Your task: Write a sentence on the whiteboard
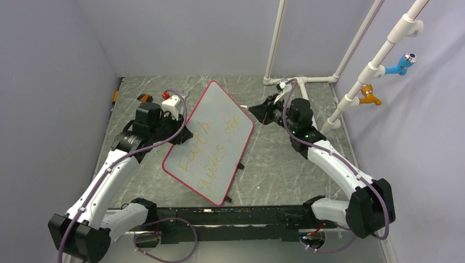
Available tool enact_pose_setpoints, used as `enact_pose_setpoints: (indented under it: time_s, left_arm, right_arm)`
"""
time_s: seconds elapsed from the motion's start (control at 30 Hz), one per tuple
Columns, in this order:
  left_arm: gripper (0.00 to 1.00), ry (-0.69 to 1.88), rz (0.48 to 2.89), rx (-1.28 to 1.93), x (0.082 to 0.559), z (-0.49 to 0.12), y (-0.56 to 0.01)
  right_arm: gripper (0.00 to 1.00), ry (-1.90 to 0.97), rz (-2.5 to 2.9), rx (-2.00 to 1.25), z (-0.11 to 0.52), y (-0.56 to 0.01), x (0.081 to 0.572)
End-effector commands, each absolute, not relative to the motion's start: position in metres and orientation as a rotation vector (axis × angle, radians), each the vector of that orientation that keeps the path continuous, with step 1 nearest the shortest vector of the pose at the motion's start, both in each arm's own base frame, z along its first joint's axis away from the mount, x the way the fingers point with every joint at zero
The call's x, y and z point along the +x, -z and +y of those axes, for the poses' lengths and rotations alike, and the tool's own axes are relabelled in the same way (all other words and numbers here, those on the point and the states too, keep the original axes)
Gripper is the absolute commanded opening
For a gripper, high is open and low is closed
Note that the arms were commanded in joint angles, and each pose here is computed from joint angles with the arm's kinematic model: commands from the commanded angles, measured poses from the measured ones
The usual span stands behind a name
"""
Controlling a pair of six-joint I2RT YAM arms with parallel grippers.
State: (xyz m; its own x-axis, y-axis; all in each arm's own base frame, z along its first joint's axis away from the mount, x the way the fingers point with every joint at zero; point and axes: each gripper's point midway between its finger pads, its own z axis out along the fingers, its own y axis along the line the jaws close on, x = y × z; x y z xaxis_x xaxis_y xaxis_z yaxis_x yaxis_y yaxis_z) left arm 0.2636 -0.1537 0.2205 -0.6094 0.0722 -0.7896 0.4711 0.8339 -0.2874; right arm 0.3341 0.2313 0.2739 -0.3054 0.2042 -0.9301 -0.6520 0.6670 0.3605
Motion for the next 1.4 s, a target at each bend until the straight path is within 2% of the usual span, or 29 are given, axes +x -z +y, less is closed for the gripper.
enact_pose_setpoints:
  time_s: [0.0,0.37,0.93,1.37]
  left_arm:
    - [0.00,0.419,2.163,0.500,0.271,-0.133,-0.209]
    - [0.00,0.421,2.166,0.501,0.272,-0.134,-0.208]
    - [0.00,0.420,2.174,0.500,0.272,-0.134,-0.206]
    - [0.00,0.421,2.177,0.499,0.272,-0.134,-0.205]
  right_arm:
    - [0.00,-0.763,1.779,-0.281,0.219,-0.250,0.359]
    - [0.00,-0.784,1.937,-0.246,0.229,-0.191,0.385]
    - [0.00,-0.791,1.975,-0.204,0.231,-0.173,0.421]
    - [0.00,-0.828,2.022,-0.244,0.239,-0.156,0.421]
